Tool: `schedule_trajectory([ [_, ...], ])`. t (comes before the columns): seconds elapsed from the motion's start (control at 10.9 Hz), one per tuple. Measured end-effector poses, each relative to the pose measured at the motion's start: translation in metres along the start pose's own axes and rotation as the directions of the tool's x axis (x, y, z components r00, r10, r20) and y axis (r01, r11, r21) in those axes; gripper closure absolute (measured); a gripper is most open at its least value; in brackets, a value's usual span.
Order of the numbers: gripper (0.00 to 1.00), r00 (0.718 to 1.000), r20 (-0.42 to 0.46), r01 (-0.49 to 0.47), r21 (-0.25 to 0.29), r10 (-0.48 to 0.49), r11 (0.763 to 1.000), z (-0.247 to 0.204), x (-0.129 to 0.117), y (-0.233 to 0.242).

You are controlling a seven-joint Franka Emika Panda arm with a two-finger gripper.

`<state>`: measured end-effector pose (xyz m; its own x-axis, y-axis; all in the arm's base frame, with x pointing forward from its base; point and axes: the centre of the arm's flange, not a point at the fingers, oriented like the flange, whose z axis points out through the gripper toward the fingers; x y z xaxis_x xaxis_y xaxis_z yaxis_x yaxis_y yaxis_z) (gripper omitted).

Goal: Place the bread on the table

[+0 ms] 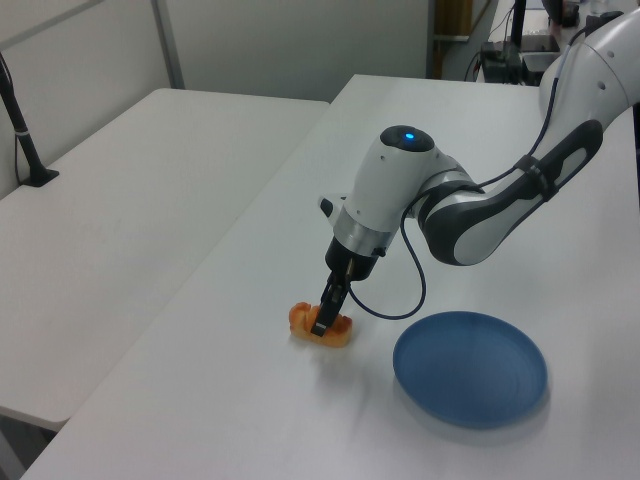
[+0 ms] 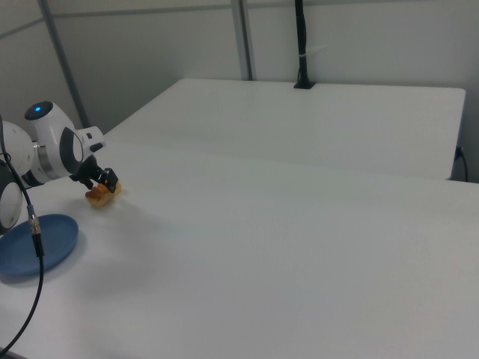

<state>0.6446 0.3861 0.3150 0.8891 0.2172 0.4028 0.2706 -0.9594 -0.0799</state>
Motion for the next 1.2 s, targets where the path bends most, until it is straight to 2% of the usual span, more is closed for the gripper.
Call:
schedule_trajectory([
  [0.09,0.12,1.0,-0.002,0.001,0.0,-0.001,1.0,-0.001,0.001,0.0],
  [0.18,0.0,1.0,-0.005,0.005,0.0,-0.005,1.0,-0.002,0.002,0.0],
  [0.46,0.0,0.999,-0.032,0.004,0.003,-0.004,1.0,-0.015,0.012,0.0],
  [0.64,0.0,0.997,-0.083,-0.007,-0.008,0.006,1.0,-0.05,0.03,0.01],
  [0.74,0.0,0.996,-0.088,-0.019,-0.029,0.016,0.999,-0.07,0.038,0.022],
  [1.01,0.0,0.998,0.003,-0.056,-0.143,0.057,0.988,-0.141,0.047,0.074],
  [1.2,0.0,0.992,0.101,-0.06,-0.137,0.074,0.989,-0.186,0.043,0.108],
])
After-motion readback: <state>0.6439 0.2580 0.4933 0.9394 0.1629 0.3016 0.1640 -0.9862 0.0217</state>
